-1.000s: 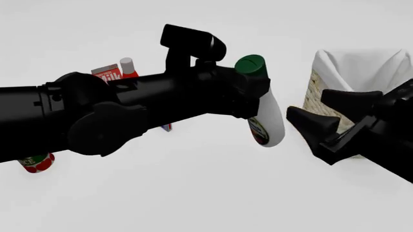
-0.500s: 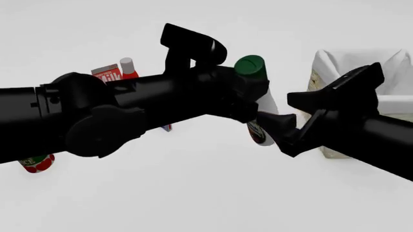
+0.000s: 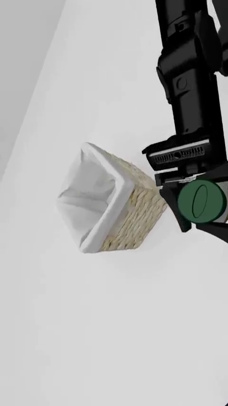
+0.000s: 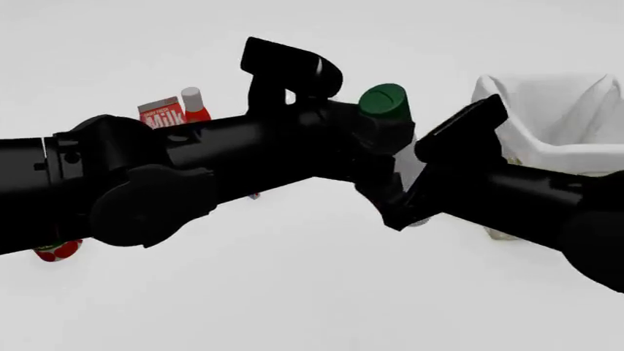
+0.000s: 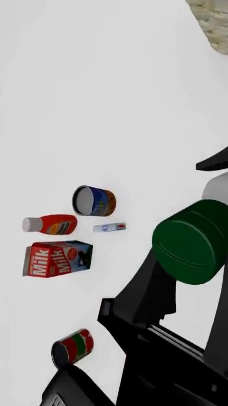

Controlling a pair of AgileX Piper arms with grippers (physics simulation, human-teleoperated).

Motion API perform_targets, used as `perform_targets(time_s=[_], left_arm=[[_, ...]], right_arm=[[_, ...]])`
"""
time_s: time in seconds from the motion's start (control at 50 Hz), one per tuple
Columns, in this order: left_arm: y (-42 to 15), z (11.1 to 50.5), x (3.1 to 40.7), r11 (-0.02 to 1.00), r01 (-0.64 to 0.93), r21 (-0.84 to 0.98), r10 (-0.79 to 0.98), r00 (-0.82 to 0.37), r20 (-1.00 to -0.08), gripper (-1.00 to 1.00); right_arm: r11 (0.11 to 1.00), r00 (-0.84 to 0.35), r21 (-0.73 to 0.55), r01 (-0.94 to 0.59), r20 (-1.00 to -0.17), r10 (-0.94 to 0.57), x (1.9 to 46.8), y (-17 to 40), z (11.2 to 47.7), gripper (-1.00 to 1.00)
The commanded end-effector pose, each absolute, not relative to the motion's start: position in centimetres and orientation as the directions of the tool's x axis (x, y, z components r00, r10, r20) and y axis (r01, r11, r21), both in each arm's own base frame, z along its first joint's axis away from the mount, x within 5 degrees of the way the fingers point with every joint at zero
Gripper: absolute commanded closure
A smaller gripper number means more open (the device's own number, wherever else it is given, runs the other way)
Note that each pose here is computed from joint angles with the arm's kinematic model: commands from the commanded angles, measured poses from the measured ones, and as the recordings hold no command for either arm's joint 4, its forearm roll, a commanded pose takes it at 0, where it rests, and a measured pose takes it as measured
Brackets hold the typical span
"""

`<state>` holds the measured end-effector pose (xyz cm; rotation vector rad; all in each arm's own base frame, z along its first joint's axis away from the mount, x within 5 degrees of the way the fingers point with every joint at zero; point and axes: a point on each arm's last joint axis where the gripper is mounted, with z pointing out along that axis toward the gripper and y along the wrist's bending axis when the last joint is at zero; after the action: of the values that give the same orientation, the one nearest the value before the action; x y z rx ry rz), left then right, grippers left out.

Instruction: Pick the salad dressing and place it in the basket.

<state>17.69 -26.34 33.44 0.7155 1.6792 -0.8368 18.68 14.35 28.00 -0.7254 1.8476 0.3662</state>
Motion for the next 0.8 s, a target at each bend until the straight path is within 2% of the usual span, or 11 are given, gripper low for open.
perform_targets(time_s=[0.02,0.36,0.38,0.5,0.6,0.74,0.8], left_arm=[[-26.3,34.0,17.8,0.564,0.825,-0.027,0.12,-0.115,-0.986,1.0],[-26.5,33.9,17.6,0.557,0.83,-0.019,0.134,-0.113,-0.985,1.0],[-26.5,33.8,17.9,0.562,0.827,-0.017,0.141,-0.116,-0.983,-1.0],[-25.7,35.0,17.9,0.575,0.817,-0.038,0.099,-0.115,-0.988,-1.0],[-23.4,38.3,16.9,0.585,0.809,-0.053,0.012,-0.073,-0.997,-1.0],[-15.6,44.7,12.7,0.629,0.777,-0.009,-0.164,0.122,-0.979,-1.0],[-12.8,45.5,11.4,0.663,0.748,-0.005,-0.207,0.177,-0.962,-1.0]], right_arm=[[0.756,-0.212,-0.138,-0.64,-0.914,-0.346,19.3,14.6,27.6,1.0],[0.754,-0.166,-0.154,-0.639,-0.929,-0.33,18.4,13.9,28.4,1.0],[0.756,-0.166,-0.154,-0.637,-0.93,-0.329,18.4,13.8,28.2,1.0],[0.758,-0.169,-0.148,-0.635,-0.931,-0.324,18.3,13.8,28.0,1.0],[0.758,-0.177,-0.134,-0.638,-0.933,-0.314,18.3,14.0,27.7,1.0],[0.774,-0.196,-0.092,-0.626,-0.943,-0.27,18.3,13.9,27.3,1.0],[0.783,-0.204,-0.064,-0.618,-0.95,-0.238,18.0,13.7,27.4,1.0]])
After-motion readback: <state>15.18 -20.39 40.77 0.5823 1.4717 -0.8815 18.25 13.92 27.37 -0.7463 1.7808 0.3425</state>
